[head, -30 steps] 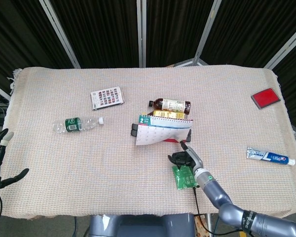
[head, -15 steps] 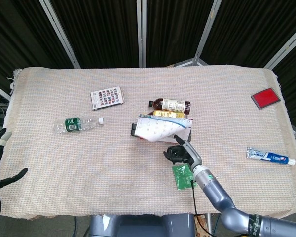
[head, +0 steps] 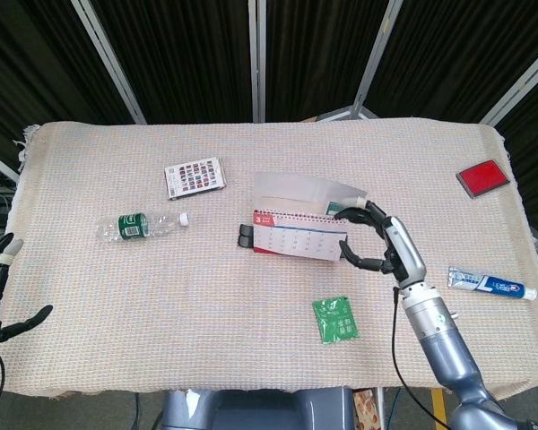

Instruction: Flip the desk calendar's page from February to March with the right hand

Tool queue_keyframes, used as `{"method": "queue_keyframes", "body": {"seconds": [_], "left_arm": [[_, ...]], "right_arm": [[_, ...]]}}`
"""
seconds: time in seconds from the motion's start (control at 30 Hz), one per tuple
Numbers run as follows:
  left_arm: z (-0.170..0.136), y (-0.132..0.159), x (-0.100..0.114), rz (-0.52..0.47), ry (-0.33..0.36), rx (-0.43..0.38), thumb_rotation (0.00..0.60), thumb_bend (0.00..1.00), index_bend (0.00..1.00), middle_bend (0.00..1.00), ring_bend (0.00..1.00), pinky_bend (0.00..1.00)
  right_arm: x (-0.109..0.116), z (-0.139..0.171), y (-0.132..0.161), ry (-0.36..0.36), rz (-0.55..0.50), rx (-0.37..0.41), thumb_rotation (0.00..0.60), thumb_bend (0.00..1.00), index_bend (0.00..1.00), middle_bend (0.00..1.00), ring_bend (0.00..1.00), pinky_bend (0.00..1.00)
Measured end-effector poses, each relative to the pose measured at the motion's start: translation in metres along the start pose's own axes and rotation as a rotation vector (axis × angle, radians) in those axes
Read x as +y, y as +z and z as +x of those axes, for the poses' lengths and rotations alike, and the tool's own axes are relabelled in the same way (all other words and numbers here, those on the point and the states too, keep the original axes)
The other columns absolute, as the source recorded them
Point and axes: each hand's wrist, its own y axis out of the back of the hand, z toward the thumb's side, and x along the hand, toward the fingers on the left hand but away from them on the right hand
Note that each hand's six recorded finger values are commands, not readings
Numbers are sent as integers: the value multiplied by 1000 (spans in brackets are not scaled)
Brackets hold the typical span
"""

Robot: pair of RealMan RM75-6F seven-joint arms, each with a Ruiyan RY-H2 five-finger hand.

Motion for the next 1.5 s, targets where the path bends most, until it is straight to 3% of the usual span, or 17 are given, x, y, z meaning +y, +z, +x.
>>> {"method": "queue_keyframes", "body": {"seconds": [0.17, 0.37, 0.63, 0.8, 0.97, 1.2, 1.37, 1.5], "left_arm": [[1, -1, -2, 2, -6, 1, 600, 95, 0, 0, 0, 0], [2, -3, -3, 0, -10, 6, 600, 95, 0, 0, 0, 0], [4, -5, -7, 1, -26, 13, 600, 94, 0, 0, 0, 0], [4, -4, -9, 7, -32, 11, 600, 94, 0, 0, 0, 0], [3, -4, -10, 13, -38, 13, 600, 94, 0, 0, 0, 0], [3, -5, -11, 19, -38, 14, 600, 94, 0, 0, 0, 0], [2, -3, -17, 41, -55, 9, 600, 94, 0, 0, 0, 0], [2, -2, -21, 55, -67, 3, 600, 90, 0, 0, 0, 0]], "right_arm": [[4, -20, -11, 16, 151, -22, 600, 215, 5, 93, 0, 9], [3, -41, -30, 53, 312, -65, 600, 144, 0, 10, 0, 0], [6, -58, -59, 93, 511, -132, 600, 101, 0, 0, 0, 0], [2, -54, -76, 165, 531, -198, 600, 98, 0, 0, 0, 0], [12, -41, -74, 157, 534, -193, 600, 96, 0, 0, 0, 0], [41, -5, -62, 85, 599, -98, 600, 87, 0, 0, 0, 0], [65, 36, -62, 21, 707, -9, 600, 88, 0, 0, 0, 0], [89, 74, -74, -42, 848, 16, 600, 88, 0, 0, 0, 0]]}}
